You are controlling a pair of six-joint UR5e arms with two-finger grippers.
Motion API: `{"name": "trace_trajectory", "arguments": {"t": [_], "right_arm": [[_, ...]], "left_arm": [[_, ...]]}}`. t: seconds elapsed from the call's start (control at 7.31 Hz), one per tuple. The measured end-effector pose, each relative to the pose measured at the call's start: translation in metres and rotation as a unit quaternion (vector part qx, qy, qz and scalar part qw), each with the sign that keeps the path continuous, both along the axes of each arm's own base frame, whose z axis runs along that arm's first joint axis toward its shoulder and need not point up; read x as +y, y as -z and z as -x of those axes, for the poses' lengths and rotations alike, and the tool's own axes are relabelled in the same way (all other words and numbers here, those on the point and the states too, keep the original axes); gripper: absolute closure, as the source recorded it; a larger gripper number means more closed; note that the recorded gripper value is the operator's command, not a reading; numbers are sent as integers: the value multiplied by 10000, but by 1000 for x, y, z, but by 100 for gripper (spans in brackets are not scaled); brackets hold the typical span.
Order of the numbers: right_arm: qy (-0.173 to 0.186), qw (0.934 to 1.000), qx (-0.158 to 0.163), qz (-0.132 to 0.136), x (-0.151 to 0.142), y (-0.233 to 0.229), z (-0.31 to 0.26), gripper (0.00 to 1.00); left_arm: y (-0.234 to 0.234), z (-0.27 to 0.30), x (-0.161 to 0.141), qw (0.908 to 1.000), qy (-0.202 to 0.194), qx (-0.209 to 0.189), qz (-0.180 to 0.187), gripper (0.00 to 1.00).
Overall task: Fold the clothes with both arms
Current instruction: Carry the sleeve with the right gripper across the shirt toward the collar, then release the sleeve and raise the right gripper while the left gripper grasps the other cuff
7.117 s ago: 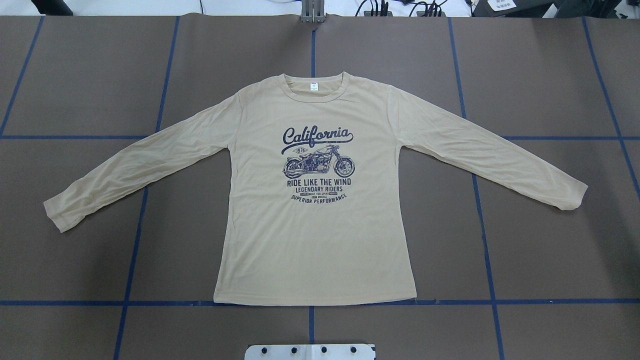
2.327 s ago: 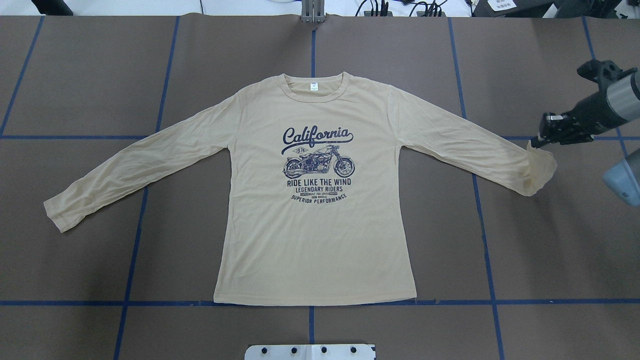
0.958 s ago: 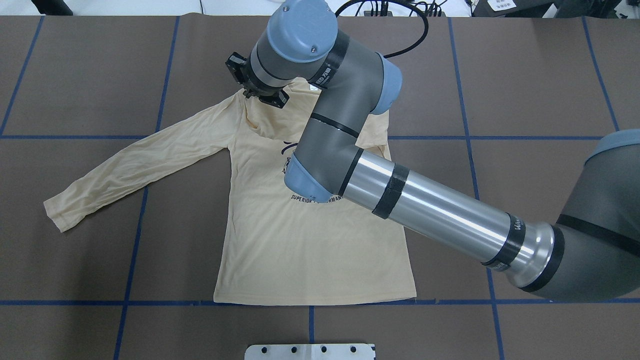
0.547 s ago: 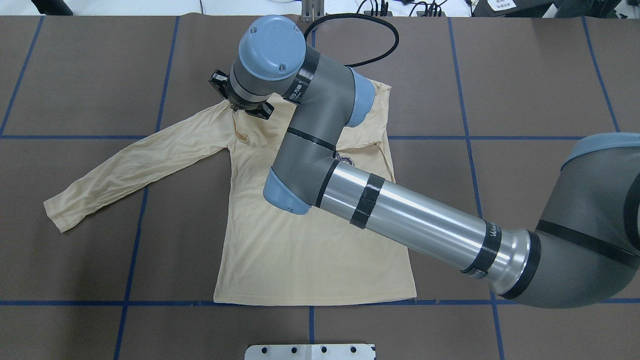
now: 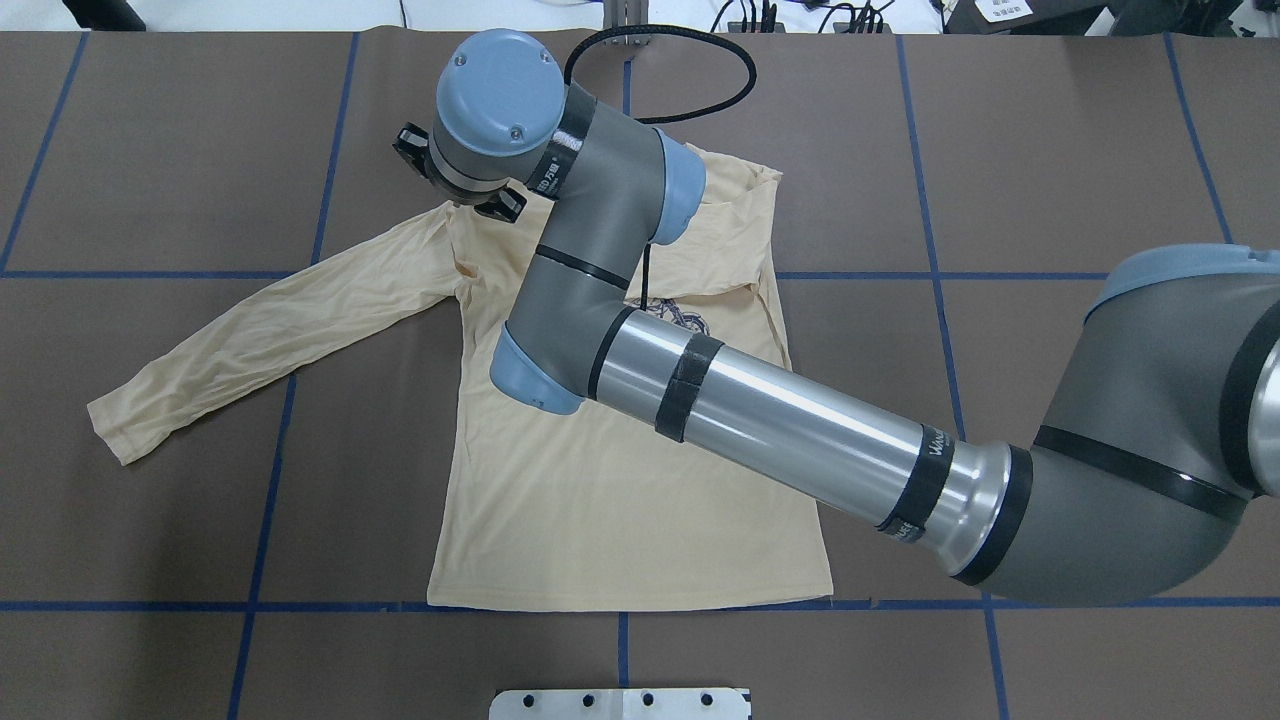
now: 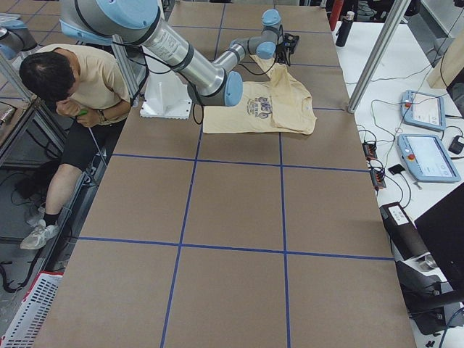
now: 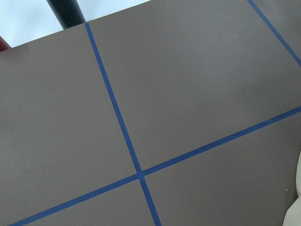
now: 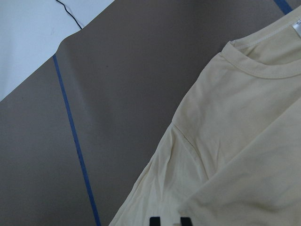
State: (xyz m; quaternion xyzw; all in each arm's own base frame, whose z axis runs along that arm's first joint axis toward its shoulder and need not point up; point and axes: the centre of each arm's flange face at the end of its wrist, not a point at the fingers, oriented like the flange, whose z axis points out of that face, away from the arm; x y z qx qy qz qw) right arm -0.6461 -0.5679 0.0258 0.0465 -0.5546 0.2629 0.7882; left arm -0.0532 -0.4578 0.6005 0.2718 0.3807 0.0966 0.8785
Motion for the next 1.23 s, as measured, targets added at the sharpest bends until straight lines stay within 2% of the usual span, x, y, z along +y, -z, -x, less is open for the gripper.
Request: {"name": "trace_trajectory", "arguments": {"t": [0.27,0.55,0.68,0.82,0.96,1.23], "right_arm": [[-70,10000,-47,31,-3,10,2,4],[-70,9995,-224,224,-12,9,-15,2],[156,9986,-305,413,-19,-22,-45,1],[399,9974,-339,501,-18,-75,-88,2],[608,9969,-272,411,-12,-131,-134,1],[922,9954,-55,257,-11,-221,-211,1]], "left_arm": [[2,-3,2,9998,-106,155,3,0],[8,-22,2,9991,-255,333,55,0],[13,-53,3,9980,-259,534,238,0],[14,-90,11,9955,-201,762,532,2],[13,-128,21,9918,-182,925,866,4],[-6,-188,38,9860,-409,911,1335,15]]}}
